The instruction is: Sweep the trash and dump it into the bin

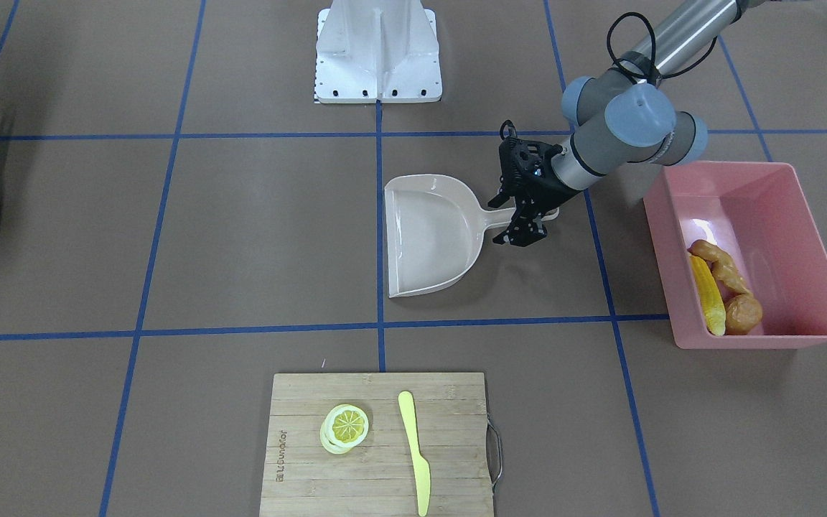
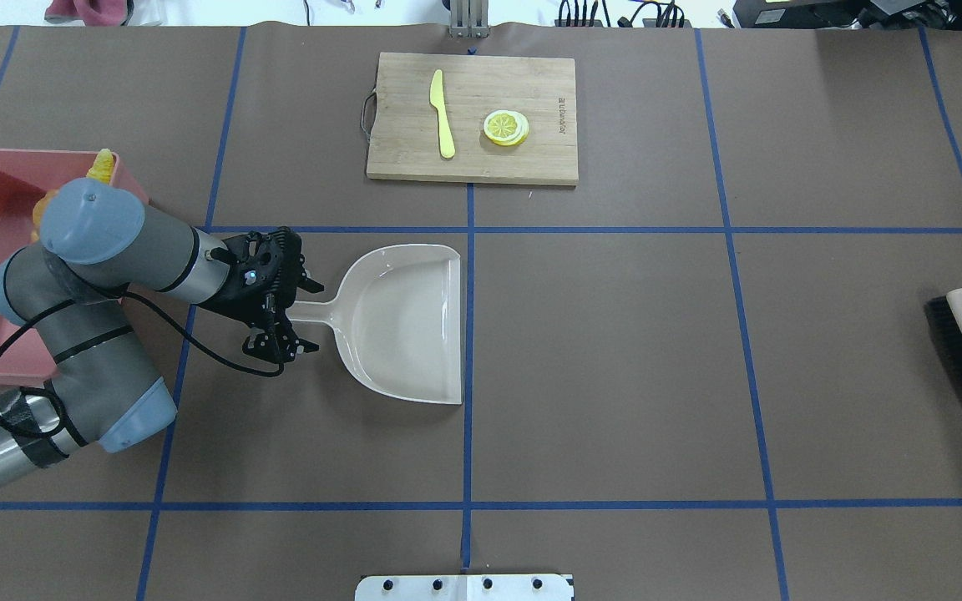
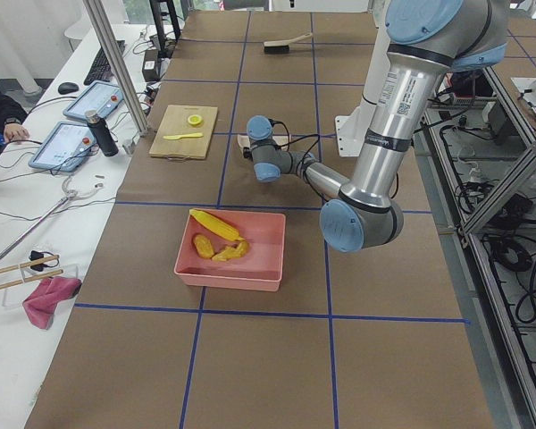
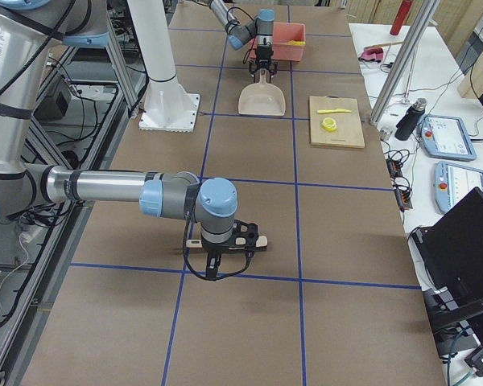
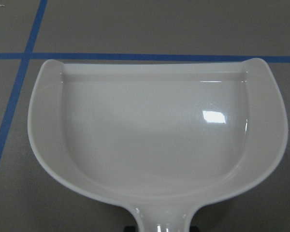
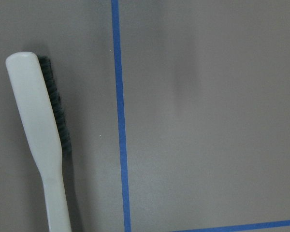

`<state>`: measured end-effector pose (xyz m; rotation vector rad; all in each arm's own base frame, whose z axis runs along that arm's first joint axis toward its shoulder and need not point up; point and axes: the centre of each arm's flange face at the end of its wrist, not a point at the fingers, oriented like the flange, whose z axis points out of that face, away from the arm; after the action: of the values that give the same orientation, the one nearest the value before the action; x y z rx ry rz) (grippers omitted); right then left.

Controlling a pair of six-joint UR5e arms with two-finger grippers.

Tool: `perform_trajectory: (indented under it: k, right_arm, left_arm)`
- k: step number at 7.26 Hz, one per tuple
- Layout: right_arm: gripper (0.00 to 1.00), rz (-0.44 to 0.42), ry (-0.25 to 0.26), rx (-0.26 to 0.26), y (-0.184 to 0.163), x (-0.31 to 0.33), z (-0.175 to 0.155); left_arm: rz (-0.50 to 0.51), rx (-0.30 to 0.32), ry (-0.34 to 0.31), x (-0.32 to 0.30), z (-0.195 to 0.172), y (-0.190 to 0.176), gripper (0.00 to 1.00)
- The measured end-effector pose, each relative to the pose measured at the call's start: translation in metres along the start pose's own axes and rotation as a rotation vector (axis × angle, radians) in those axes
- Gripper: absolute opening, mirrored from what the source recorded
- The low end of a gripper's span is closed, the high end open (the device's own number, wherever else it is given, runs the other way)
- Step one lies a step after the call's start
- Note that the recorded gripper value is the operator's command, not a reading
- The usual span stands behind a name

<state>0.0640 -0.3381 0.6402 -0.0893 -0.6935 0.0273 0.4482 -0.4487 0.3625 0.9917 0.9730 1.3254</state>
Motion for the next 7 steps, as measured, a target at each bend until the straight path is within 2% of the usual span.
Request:
perform_trajectory:
  k: [2,4,6,7]
  right_arm:
    - [1.00,-0.002,0.000,0.002,-0.001,-0.001,-0.001]
    - [1.00,-0.002,-0.001,0.003,-0.002,-0.001,-0.001]
    - [1.00,-0.001,0.000,0.002,-0.002,0.000,0.000]
    - [1.00,-0.001,0.000,0.001,-0.003,0.000,0.000]
  left_arm:
    - [-0.001,0.005,-0.002,0.012,-0.021,0.007,0.98]
    - [-0.020,0.006,-0.053,0.014,-0.074,0.007,0.98]
    - [-0.074,-0.022,-0.170,-0.009,-0.119,0.012,0.98]
    - [-0.159,-0.052,-0.245,-0.023,-0.129,0.020,0.98]
